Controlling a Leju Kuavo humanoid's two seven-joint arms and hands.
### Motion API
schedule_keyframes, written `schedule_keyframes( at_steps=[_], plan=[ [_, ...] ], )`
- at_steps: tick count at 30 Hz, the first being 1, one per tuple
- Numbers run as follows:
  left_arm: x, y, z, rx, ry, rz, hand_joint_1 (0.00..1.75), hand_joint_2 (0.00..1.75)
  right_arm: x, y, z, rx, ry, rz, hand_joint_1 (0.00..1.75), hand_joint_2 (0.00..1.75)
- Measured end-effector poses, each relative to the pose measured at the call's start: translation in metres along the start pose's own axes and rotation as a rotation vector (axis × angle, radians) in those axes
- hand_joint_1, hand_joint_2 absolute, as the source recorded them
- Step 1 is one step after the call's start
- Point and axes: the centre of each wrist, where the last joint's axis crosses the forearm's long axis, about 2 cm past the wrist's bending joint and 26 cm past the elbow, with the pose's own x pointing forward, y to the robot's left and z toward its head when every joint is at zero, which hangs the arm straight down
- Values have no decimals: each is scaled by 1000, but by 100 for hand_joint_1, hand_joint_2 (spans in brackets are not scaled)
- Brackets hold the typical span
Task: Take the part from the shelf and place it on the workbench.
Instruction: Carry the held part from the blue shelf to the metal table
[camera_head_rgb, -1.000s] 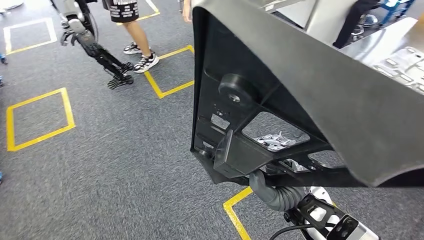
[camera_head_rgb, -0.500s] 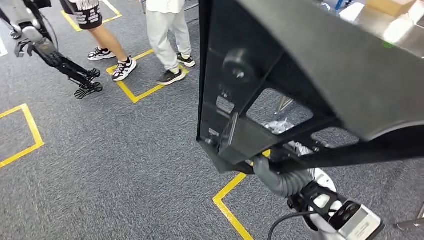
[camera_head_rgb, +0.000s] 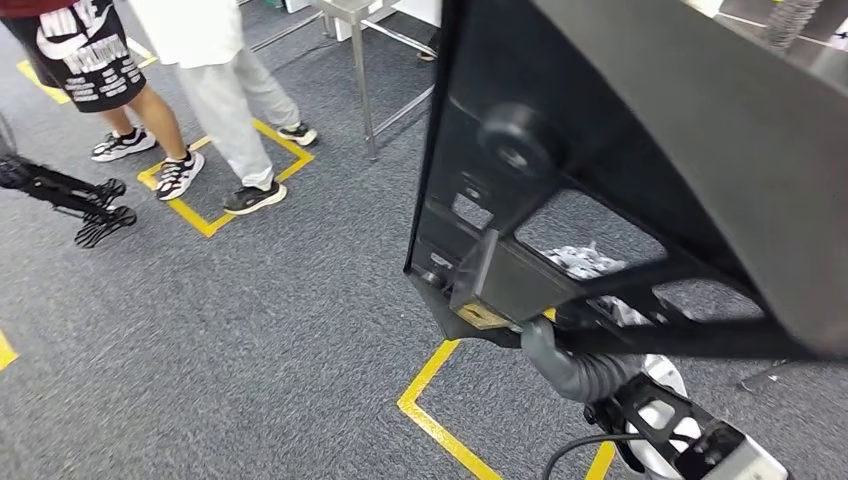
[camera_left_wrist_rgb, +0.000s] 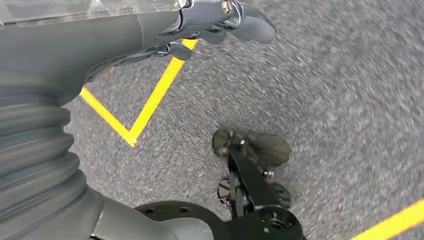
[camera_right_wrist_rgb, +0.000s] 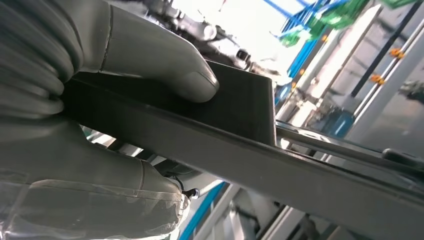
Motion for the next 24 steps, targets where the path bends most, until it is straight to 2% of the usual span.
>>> schedule_keyframes(
  at_steps=[7,12,16,24],
  plan=[
    [1,-2,0,-14,0,8,0,175,7,-15,7,-2,13,15,175,175],
    [6,-1,-3,-17,-1,9,0,175,-13,-23,0,19,29,25,175,175],
    [11,-2,-6,-11,-5,9,0,175,-29,-28,-17,27,18,17,175,175],
    [10,-2,-5,-14,-2,8,0,175,-41,-26,-28,13,21,5,175,175]
  ],
)
